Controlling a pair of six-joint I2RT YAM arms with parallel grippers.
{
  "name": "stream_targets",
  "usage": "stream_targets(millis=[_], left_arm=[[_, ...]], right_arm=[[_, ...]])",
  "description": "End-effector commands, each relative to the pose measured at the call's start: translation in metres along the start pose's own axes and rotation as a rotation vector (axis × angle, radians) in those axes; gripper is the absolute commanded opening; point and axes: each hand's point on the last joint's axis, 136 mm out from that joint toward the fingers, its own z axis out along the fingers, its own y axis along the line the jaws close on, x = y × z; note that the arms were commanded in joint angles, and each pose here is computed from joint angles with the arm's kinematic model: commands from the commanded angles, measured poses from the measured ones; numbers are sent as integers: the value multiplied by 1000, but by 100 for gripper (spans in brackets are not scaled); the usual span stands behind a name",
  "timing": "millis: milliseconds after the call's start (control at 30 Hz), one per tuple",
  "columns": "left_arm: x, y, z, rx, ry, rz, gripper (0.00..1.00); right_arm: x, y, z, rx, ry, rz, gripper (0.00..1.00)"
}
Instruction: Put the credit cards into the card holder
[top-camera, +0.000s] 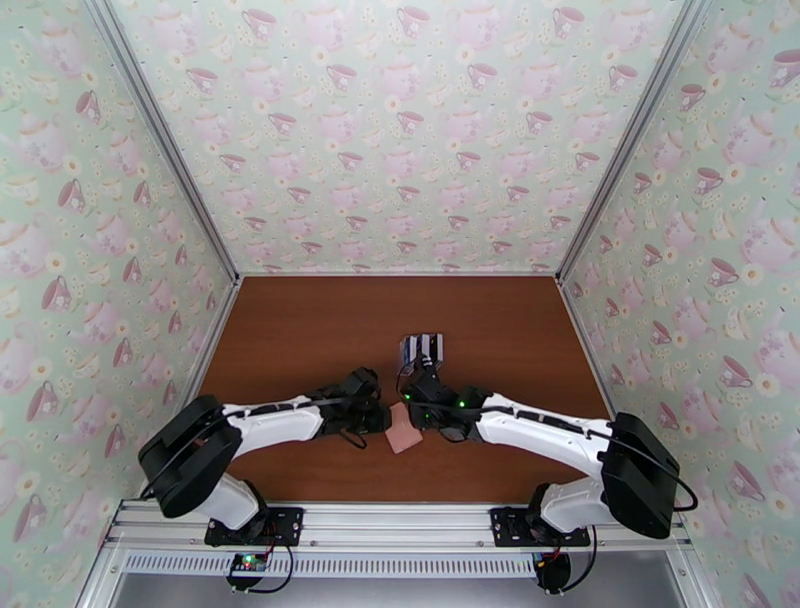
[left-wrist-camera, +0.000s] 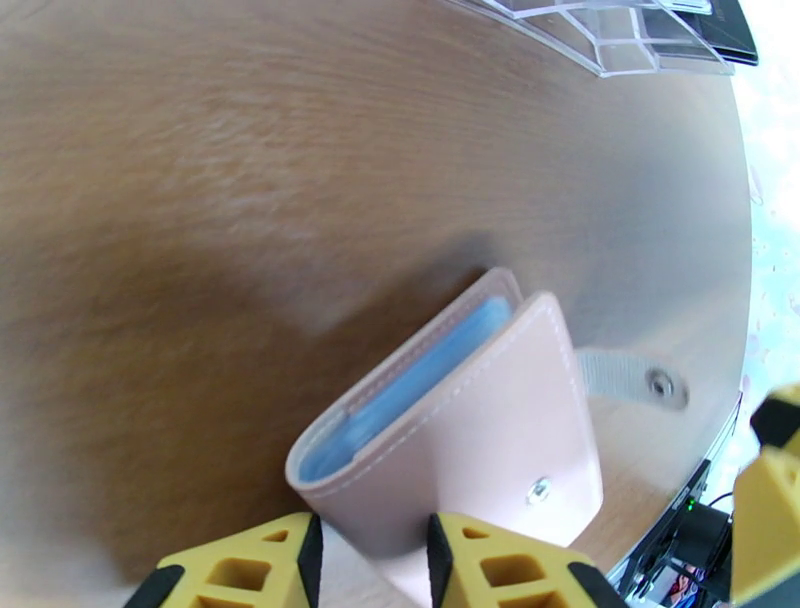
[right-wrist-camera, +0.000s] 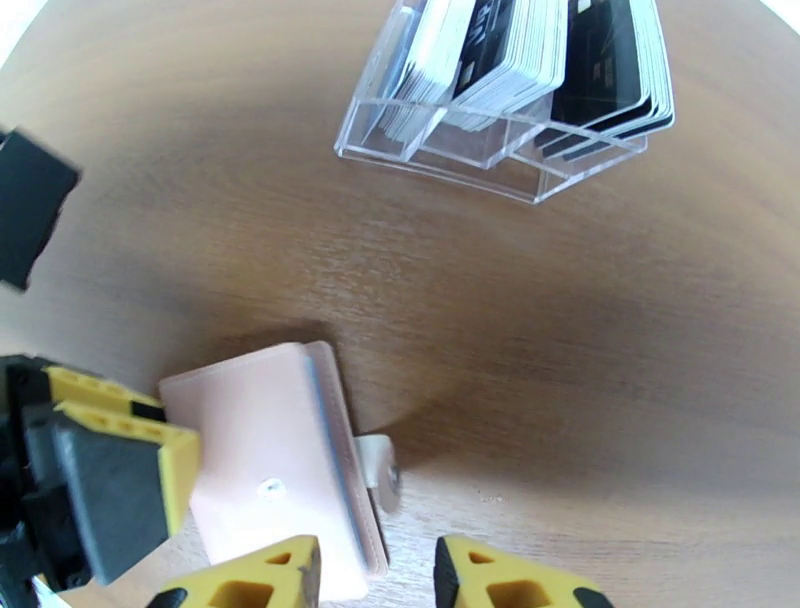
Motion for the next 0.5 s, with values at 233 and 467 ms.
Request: stream_targets(millis=[233, 467], left_arm=[[-11, -21, 12, 26, 37, 58, 35], [-3, -18, 3, 21, 45, 55, 35]], right_arm=[[4, -11, -2, -25, 10, 50, 35], [15, -13, 4, -37, 40, 68, 33]])
